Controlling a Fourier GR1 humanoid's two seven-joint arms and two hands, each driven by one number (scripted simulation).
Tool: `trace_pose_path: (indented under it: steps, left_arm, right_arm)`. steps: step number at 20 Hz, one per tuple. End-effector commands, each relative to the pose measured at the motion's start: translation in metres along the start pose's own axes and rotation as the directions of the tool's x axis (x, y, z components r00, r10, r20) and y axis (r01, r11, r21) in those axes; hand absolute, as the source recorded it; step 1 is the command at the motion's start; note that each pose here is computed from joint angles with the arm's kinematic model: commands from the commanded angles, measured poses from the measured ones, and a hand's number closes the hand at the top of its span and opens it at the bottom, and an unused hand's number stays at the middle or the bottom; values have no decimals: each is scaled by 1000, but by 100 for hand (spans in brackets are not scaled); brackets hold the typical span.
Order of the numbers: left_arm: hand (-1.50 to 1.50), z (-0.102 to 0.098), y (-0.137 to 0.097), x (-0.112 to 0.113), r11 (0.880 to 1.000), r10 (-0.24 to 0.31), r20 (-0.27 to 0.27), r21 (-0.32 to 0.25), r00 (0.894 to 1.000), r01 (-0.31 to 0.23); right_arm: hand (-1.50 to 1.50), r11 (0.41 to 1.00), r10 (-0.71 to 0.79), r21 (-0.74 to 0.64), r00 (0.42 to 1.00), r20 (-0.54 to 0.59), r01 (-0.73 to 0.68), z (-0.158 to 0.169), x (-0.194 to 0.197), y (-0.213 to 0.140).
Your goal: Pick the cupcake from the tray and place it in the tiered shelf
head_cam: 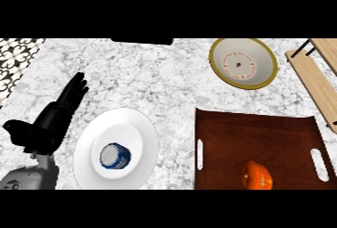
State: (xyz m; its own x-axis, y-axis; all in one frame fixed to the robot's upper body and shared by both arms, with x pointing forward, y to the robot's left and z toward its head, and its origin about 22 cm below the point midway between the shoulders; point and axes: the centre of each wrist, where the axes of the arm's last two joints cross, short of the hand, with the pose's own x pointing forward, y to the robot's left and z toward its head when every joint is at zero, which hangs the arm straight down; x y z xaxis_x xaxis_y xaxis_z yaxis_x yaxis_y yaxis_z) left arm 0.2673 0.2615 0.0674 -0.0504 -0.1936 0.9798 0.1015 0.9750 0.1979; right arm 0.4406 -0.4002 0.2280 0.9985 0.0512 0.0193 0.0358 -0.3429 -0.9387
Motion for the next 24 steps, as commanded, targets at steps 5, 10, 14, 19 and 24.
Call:
trace_pose_path:
  steps: [5,10,14,19,24]
  left_arm:
    - [0,-1,-1,0,1000,4,1,16,1000,-4]
    - [0,-4,-4,0,1000,12,-17,16,1000,-12]
    - [0,-4,0,0,1000,7,-4,17,1000,-7]
    - [0,-4,3,3,1000,6,21,10,1000,-7]
    - [0,0,2,-1,1000,-12,-16,-16,1000,11]
  right_arm:
    - [-150,959,268,162,933,-239,-234,-1,3,-13]
    - [-150,991,134,25,954,-268,-132,-6,6,-57]
    - [-150,993,-92,-91,954,-285,69,1,9,-88]
    - [-150,944,-278,-263,907,-317,198,0,4,-131]
    - [-150,824,-541,-416,754,-372,385,-5,-20,-197]
